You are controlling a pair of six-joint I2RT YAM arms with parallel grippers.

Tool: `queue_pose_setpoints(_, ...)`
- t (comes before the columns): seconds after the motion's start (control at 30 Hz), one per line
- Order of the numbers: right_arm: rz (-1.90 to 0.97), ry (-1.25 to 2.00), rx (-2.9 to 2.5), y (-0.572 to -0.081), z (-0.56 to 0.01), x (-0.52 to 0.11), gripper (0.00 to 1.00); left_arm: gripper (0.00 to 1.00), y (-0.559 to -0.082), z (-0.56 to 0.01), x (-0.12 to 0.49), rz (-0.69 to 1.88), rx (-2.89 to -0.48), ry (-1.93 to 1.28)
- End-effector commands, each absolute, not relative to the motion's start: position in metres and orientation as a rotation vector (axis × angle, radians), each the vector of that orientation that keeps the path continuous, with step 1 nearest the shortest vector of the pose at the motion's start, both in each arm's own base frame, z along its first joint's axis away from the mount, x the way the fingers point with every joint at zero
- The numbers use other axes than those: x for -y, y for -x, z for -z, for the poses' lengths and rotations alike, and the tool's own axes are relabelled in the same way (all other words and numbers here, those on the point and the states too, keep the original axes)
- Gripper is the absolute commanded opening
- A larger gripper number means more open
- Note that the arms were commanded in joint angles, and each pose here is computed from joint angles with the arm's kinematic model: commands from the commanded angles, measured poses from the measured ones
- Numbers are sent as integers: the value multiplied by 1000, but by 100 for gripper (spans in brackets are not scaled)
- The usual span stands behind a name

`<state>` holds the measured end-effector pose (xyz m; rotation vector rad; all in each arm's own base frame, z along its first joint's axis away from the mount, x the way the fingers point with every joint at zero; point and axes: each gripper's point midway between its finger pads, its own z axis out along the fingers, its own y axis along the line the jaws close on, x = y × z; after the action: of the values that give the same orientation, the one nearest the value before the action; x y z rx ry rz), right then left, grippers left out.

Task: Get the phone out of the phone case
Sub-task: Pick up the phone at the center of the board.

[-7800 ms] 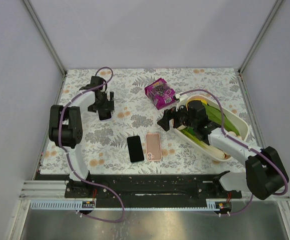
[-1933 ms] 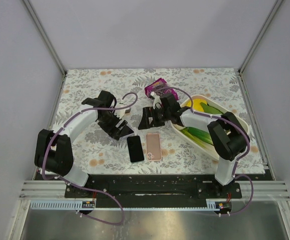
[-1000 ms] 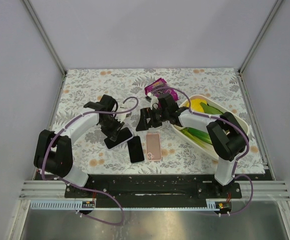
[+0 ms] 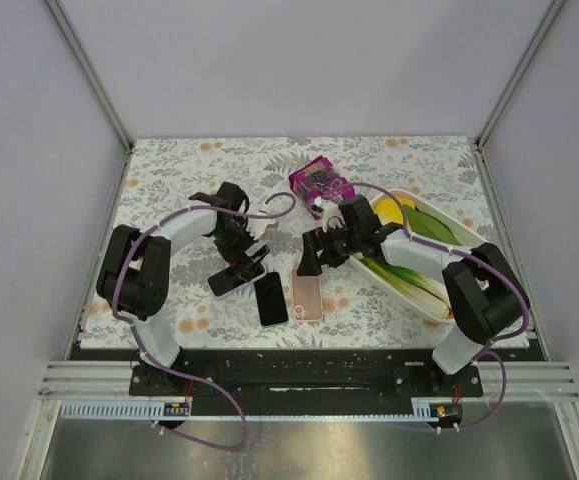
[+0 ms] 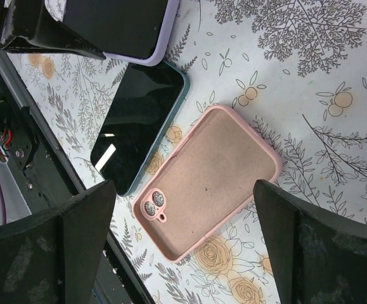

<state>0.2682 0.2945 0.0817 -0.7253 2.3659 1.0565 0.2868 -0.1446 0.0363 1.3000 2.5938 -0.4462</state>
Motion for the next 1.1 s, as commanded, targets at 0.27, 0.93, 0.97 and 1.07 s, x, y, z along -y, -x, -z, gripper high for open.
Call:
queue_pose_setpoints(0.27,-1042,714,-2325,-278,-93,-285,99,99,-277,-41,149,678,-2601,-1328)
queue_pose_setpoints(0.93,-981,649,-2364,-279,-93,-249,99,99,-269,-21,136,424,-2592,-1341)
queue_pose_setpoints(0.97,-987,644,-2364,-278,-94,-248,100,99,-270,-21,136,398,-2591,-1334)
queue_pose_setpoints(1.07,-988,624,-2364,-279,-97,-243,100,99,-269,-18,135,334,-2599,-1337)
